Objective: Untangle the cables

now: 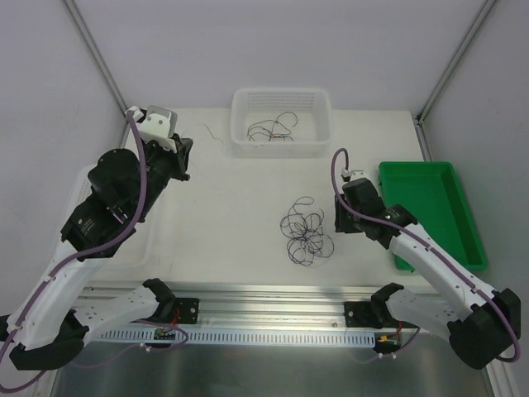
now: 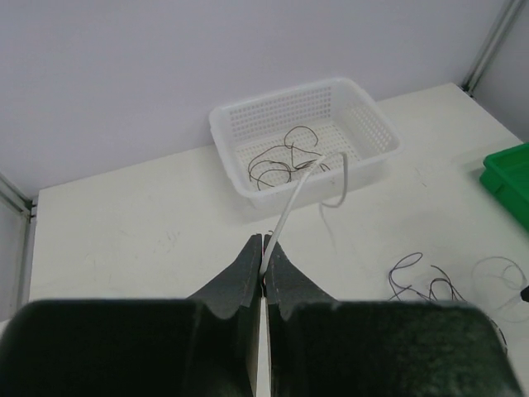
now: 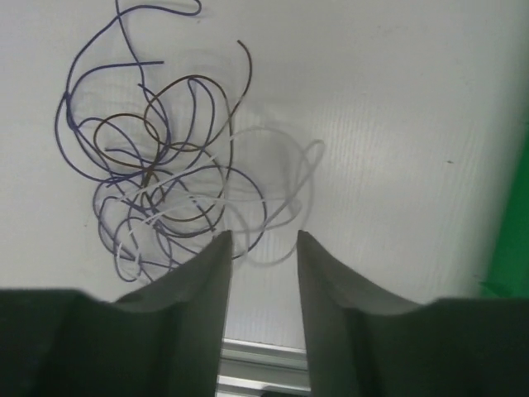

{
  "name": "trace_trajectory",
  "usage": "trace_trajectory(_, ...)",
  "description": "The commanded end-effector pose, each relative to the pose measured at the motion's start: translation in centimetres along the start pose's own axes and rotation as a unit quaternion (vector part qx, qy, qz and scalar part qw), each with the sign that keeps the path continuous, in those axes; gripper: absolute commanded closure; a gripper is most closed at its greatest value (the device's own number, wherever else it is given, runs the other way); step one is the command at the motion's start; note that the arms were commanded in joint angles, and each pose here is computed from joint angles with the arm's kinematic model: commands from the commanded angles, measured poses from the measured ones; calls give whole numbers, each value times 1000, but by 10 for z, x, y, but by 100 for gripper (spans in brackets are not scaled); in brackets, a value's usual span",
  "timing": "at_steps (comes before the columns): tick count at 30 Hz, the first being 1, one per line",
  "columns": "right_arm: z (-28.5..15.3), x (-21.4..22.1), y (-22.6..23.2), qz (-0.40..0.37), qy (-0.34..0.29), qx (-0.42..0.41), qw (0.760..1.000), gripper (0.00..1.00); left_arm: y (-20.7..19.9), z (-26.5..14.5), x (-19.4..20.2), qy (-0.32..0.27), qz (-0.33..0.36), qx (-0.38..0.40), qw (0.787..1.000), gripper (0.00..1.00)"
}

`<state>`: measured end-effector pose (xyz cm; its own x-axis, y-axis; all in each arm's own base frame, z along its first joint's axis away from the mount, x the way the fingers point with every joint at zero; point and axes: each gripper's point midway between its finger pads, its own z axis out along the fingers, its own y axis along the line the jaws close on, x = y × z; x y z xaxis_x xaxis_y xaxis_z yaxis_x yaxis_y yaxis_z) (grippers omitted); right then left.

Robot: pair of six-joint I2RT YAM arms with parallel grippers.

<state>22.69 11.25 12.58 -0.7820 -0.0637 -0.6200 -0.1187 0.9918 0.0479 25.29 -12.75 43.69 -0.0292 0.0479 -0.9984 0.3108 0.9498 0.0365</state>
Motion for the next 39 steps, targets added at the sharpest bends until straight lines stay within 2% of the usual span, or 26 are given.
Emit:
trace_trajectory(1,-12,-18,28,-7,-26,-74,997,52,-17,7,29,42,16,42,998,100)
trace_trajectory(2,-19,-20,34,-13,-35,-90,995,42,-21,10,38,53,16,48,997,100)
trace_trajectory(5,-39,-30,48,-34,-59,-136,988,29,-30,18,70,91,25,63,994,100)
trace_trajectory(7,-56,-37,56,-46,-83,-166,982,27,-40,20,88,111,29,86,990,100)
trace_trajectory(8,-68,-39,72,-54,-87,-212,972,24,-44,20,93,118,33,96,988,100)
trace_trajectory(14,-108,-62,121,-111,-148,-323,928,14,-67,19,118,144,55,166,974,100)
trace_trajectory(22,-114,-85,197,-159,-184,-415,877,12,-84,12,133,160,51,217,962,100)
trace_trajectory(23,-117,-93,207,-161,-204,-425,867,12,-85,12,134,161,50,219,961,100)
trace_trajectory(26,-110,-97,229,-174,-215,-437,856,11,-86,13,141,170,47,222,959,100)
trace_trajectory(29,-101,-101,247,-183,-227,-438,850,11,-86,14,144,175,36,228,957,100)
trace_trajectory(31,-90,-101,252,-185,-223,-429,855,10,-86,15,145,178,26,234,956,100)
trace_trajectory(35,-81,-99,268,-197,-217,-427,856,10,-87,16,141,179,-27,257,949,100)
trace_trajectory(39,-71,-99,283,-205,-218,-421,857,10,-86,15,132,168,-51,265,948,100)
